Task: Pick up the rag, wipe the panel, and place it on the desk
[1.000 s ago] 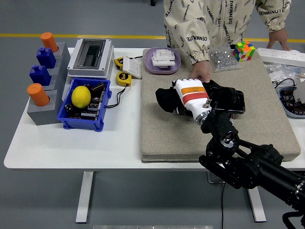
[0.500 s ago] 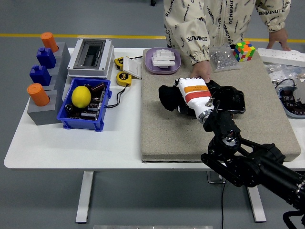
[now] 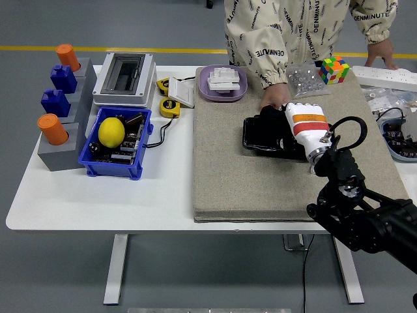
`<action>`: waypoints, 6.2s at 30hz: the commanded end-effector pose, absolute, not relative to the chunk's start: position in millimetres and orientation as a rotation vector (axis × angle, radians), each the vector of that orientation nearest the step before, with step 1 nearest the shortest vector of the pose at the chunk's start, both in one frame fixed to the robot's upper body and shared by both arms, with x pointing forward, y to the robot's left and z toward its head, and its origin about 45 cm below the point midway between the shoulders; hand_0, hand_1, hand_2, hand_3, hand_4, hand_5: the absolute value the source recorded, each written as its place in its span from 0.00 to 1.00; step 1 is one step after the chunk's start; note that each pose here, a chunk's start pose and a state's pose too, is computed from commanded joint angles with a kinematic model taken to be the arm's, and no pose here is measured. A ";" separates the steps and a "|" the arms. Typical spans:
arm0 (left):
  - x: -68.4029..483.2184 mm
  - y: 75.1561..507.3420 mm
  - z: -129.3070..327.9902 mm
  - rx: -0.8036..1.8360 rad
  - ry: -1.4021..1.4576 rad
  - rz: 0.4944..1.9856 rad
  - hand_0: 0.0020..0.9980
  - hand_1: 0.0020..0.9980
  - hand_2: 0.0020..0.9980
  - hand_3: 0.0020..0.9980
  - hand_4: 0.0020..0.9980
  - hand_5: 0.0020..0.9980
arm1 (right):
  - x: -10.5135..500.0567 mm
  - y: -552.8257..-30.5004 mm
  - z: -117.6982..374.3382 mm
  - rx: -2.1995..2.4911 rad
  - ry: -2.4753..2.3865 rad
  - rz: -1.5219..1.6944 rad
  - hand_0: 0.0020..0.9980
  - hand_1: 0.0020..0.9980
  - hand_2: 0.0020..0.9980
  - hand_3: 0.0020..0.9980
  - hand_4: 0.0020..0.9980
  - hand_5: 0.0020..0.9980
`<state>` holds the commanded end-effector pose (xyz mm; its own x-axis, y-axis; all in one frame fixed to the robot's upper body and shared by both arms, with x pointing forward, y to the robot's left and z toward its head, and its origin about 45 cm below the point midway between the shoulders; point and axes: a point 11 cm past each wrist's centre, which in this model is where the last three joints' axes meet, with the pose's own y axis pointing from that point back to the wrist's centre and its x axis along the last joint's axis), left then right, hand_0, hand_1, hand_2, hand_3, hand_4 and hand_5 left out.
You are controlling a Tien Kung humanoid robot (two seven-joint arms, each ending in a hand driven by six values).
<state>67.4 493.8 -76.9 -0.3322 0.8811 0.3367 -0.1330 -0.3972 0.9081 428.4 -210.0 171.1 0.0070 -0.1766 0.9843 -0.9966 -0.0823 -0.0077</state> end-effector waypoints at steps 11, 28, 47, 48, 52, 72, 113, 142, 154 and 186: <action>66.4 493.8 -77.1 1.163 1.070 1.815 0.60 0.64 0.64 0.56 0.63 0.45 | 428.8 -283.1 171.7 1.253 -1.336 1.114 0.31 0.42 0.45 0.47 0.93 0.04; 63.8 494.5 -77.2 1.170 1.071 1.813 0.60 0.64 0.64 0.56 0.63 0.45 | 412.0 -369.7 173.4 1.082 -1.365 1.027 0.31 0.41 0.45 0.47 0.93 0.04; 61.5 494.6 -77.6 1.171 1.076 1.815 0.60 0.64 0.64 0.56 0.63 0.45 | 412.8 -380.6 185.0 1.108 -1.515 0.869 0.32 0.42 0.46 0.49 0.95 0.06; 62.0 494.4 -77.6 1.170 1.075 1.815 0.60 0.64 0.64 0.56 0.63 0.45 | 411.9 -382.3 184.8 1.117 -1.536 0.839 0.32 0.42 0.46 0.49 0.95 0.06; 63.8 493.5 -77.7 1.166 1.073 1.813 0.60 0.64 0.64 0.56 0.63 0.45 | 408.6 -387.9 184.5 1.139 -1.605 0.744 0.34 0.44 0.48 0.50 0.91 0.14; 63.7 493.9 -77.5 1.169 1.072 1.817 0.60 0.64 0.64 0.56 0.63 0.45 | 406.3 -388.8 184.0 1.275 -1.649 0.533 0.53 0.54 0.63 0.54 0.99 0.54; 69.7 500.8 -73.2 1.217 1.029 1.797 0.60 0.64 0.64 0.56 0.63 0.45 | 399.9 -386.7 195.7 1.319 -1.744 0.583 0.69 0.68 0.76 0.76 1.00 0.73; 84.2 500.6 -70.6 1.220 0.992 1.772 0.61 0.64 0.66 0.56 0.63 0.44 | 400.2 -377.9 202.7 1.364 -1.798 0.613 0.66 0.67 0.73 0.74 1.00 0.69; 83.7 497.9 -72.1 1.212 1.001 1.773 0.61 0.64 0.66 0.56 0.63 0.44 | 400.8 -380.8 204.4 1.354 -1.801 0.614 0.66 0.67 0.73 0.73 1.00 0.69; 85.6 498.6 -71.4 1.200 1.003 1.785 0.60 0.64 0.66 0.56 0.63 0.44 | 402.4 -385.9 210.4 1.344 -1.817 0.622 0.66 0.66 0.73 0.72 1.00 0.65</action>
